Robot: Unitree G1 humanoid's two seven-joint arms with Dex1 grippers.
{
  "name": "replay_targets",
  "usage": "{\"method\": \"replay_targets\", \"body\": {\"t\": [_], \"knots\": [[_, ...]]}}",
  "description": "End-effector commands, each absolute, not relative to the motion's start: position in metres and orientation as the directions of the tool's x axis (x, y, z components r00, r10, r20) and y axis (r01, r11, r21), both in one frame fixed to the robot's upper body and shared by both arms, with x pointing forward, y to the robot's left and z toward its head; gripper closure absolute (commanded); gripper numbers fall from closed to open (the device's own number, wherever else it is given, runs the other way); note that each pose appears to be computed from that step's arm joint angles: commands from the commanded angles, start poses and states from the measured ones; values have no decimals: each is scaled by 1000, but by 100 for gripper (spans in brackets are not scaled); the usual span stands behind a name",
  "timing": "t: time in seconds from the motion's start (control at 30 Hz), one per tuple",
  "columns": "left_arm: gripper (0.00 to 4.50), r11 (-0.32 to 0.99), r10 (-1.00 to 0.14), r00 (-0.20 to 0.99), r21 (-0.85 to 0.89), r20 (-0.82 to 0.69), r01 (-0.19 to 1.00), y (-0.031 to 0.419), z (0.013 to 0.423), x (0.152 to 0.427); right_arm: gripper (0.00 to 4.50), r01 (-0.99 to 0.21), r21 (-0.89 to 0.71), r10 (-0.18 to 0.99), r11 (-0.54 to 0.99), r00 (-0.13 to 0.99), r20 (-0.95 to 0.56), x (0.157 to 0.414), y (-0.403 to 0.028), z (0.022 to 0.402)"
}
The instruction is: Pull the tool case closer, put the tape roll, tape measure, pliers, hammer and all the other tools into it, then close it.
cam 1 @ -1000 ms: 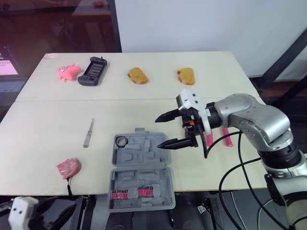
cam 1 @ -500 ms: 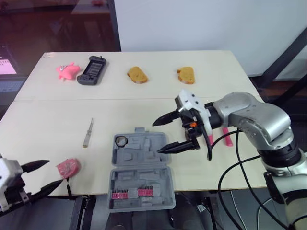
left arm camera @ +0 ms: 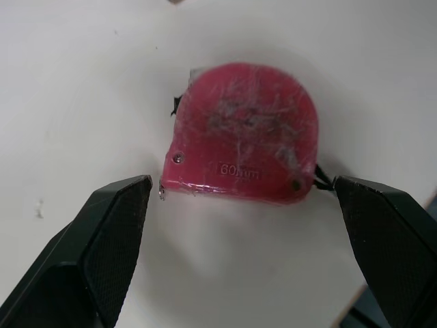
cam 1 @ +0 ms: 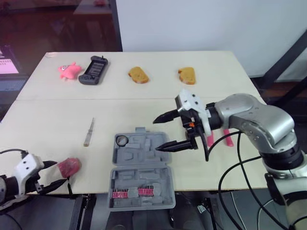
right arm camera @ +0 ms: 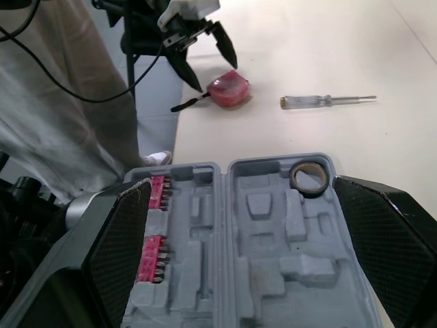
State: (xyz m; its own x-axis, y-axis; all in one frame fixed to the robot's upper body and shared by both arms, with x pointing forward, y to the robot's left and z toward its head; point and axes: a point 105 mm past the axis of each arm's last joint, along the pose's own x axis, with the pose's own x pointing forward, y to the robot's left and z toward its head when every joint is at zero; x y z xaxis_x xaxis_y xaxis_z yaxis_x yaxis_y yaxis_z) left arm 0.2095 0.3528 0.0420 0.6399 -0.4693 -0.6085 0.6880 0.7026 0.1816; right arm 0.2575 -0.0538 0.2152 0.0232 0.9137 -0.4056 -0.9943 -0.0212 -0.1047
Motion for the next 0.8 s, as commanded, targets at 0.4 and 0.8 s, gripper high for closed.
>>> {"method": "replay_targets", "body": {"t": [0.4,0.8], "knots": [[2,667,-500,632,202,-593,717,343,26,227,0,-982,-188,916,2,77,-393,255,-58,228],[142,550,-599,628,315,-498,774,325,93,259,0,-983,-136,860,126,176,-479,258,-73,202]]}}
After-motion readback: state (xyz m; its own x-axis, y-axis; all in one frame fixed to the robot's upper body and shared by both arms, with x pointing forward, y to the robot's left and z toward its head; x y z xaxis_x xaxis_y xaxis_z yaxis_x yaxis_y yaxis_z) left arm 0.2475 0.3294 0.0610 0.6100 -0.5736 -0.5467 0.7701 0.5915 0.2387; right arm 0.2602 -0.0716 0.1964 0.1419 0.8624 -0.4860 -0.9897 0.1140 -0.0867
